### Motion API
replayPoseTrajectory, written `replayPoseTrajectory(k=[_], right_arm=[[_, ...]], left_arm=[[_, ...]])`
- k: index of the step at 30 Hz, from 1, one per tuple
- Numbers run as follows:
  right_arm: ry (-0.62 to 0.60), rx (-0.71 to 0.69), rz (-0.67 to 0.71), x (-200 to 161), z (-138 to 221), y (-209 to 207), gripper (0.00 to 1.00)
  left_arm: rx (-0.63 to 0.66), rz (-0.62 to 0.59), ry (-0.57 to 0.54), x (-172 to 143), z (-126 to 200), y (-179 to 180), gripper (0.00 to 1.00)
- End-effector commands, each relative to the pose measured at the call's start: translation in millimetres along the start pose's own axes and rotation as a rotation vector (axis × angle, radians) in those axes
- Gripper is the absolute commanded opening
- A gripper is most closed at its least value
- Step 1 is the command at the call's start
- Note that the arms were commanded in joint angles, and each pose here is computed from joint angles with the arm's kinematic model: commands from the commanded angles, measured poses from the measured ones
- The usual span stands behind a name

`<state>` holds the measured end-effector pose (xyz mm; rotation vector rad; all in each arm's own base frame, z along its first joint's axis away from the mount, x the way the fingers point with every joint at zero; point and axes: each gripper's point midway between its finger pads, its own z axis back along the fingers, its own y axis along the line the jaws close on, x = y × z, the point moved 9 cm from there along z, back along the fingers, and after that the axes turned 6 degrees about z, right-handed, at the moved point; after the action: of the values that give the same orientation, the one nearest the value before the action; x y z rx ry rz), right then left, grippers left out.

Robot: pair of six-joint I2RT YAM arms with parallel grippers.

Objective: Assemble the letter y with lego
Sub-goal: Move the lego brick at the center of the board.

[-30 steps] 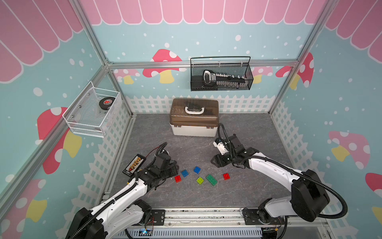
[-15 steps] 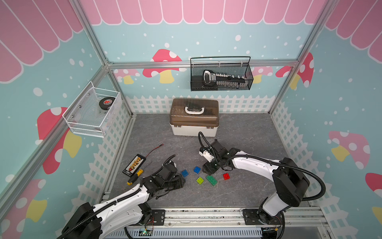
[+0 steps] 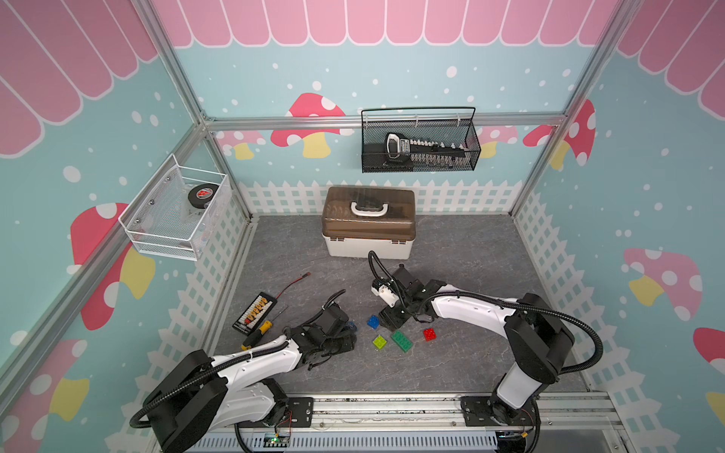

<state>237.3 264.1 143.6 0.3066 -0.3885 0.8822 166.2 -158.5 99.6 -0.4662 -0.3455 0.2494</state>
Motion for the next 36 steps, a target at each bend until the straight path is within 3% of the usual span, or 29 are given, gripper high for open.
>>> replayPoseTrajectory(k=[1,6,12,25,36], right_arm=[[-0.005,-0.015,0.027,6,-4,1,0.69],[0.007,-0.003,0.038,6,-10,1,0.67],[0.01,0.021,0.046,7,-16,4,0.66],[0.05,0.024,0.094,16,-33,16,0.66],[0.086,0.016,0.114,18,-45,22,0.58]], left_arm=[[0.072,0.005,-0.054,8,-4,3,0.37],[0.1,-0.02,-0.079,16,-9,1,0.3],[0.103,-0.055,-0.114,30,-10,-6,0.29],[0.072,-0.046,-0.15,41,-3,-11,0.43],[0.058,0.011,-0.196,44,4,-2,0.45]])
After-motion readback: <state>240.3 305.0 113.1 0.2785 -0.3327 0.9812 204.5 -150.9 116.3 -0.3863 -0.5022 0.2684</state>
